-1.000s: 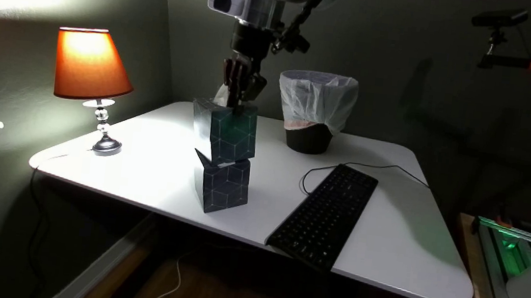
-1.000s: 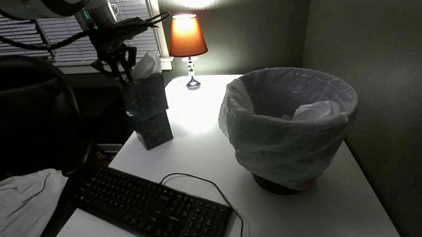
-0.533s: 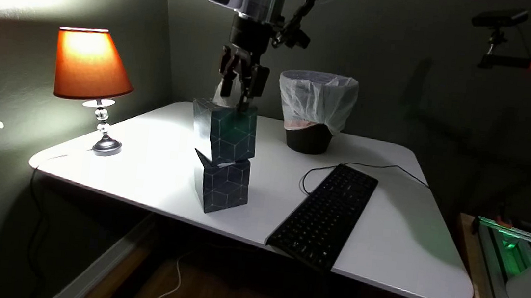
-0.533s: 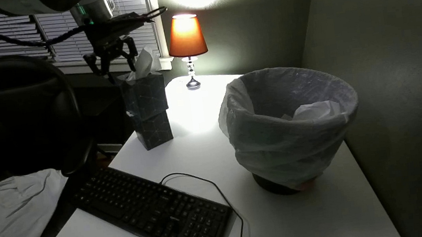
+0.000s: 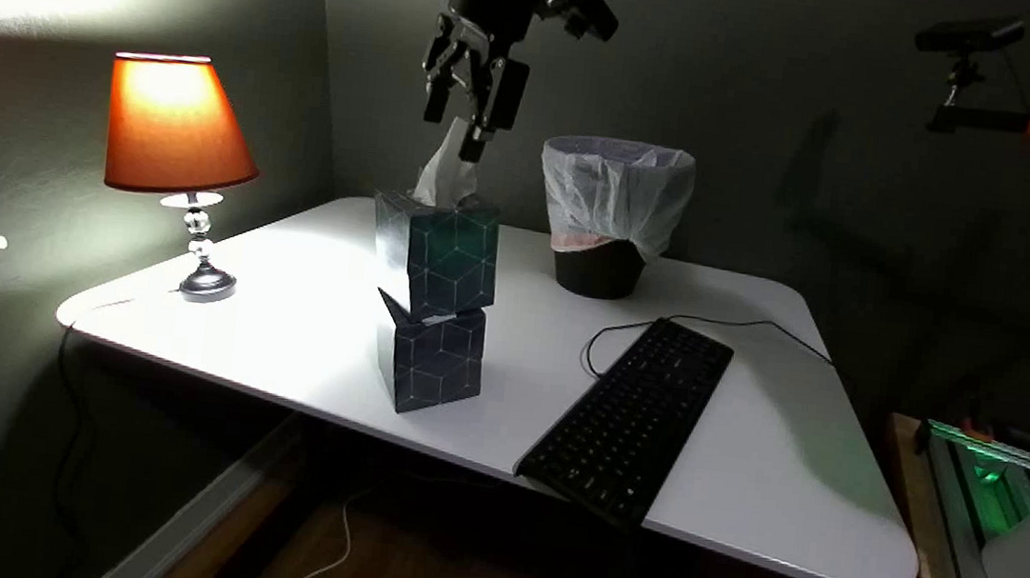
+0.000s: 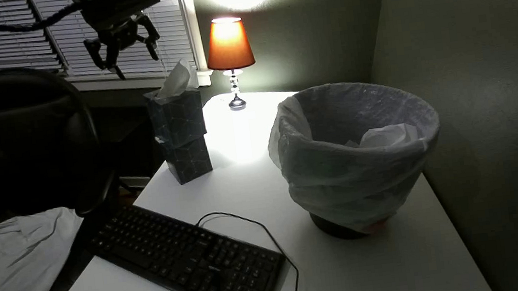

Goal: Stack the tissue boxes together.

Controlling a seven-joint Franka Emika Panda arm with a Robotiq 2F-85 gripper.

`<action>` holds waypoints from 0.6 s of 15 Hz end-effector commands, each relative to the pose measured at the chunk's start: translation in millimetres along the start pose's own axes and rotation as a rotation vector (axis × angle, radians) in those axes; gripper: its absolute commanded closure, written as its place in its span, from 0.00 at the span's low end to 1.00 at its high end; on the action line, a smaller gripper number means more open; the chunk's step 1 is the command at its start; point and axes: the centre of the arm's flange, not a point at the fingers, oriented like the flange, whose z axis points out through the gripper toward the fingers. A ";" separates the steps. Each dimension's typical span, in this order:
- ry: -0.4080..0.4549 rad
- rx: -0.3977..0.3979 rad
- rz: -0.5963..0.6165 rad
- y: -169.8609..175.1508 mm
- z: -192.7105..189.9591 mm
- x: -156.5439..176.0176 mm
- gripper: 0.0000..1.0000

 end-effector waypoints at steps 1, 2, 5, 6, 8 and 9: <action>0.074 -0.094 0.112 -12.4 -28.4 -4.4 0.00; 0.100 -0.113 0.155 -11.1 -36.4 -4.8 0.00; 0.084 -0.124 0.138 5.4 -39.5 0.0 0.00; 0.086 -0.129 0.148 4.9 -43.2 -1.6 0.00; 0.087 -0.131 0.156 3.8 -45.3 -3.1 0.00; 0.086 -0.130 0.157 3.6 -45.0 -3.3 0.00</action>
